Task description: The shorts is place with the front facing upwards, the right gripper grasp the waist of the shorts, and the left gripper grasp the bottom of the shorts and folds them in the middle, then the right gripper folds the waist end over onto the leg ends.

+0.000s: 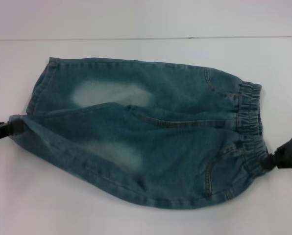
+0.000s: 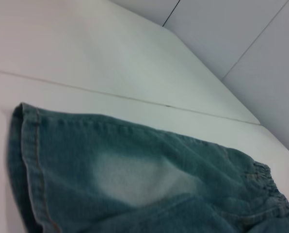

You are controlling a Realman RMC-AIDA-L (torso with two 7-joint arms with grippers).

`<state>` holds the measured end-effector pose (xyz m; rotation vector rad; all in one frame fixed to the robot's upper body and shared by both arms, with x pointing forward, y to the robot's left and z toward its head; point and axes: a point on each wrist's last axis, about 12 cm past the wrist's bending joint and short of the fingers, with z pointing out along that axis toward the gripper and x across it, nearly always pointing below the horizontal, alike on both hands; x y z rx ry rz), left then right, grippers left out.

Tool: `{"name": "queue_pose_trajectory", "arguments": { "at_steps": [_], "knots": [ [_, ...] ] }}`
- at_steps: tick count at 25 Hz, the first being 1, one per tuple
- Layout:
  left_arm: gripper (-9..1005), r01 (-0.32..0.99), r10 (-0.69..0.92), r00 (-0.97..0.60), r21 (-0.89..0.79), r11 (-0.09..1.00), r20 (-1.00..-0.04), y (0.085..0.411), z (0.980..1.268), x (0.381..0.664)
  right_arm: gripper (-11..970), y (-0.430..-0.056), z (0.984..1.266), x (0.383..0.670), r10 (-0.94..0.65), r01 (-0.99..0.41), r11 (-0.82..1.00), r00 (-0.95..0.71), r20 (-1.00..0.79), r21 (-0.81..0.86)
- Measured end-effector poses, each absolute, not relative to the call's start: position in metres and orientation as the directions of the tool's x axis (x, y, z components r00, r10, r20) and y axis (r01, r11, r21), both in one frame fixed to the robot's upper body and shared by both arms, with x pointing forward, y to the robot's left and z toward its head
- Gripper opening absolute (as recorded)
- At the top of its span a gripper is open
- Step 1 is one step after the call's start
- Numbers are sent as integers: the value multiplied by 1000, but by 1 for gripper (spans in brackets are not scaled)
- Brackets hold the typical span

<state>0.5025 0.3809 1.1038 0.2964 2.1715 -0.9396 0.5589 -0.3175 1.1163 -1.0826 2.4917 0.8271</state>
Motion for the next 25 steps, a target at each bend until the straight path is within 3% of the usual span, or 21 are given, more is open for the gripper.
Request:
{"name": "queue_pose_trajectory", "arguments": {
  "at_steps": [10, 19, 25],
  "knots": [
    [137, 457, -132, -637, -510, 729, -759, 377, 1119, 532, 30, -325, 1128, 562, -312, -734, 559, -617, -722, 386],
    [145, 381, -232, -562, -498, 779, -794, 367, 1113, 555, 30, -325, 1108, 555, -59, -691, 592, -549, -834, 414],
    [151, 314, -260, -551, -485, 816, -793, 359, 1102, 574, 33, -328, 1083, 564, 70, -582, 700, -521, -851, 414]
  ]
}}
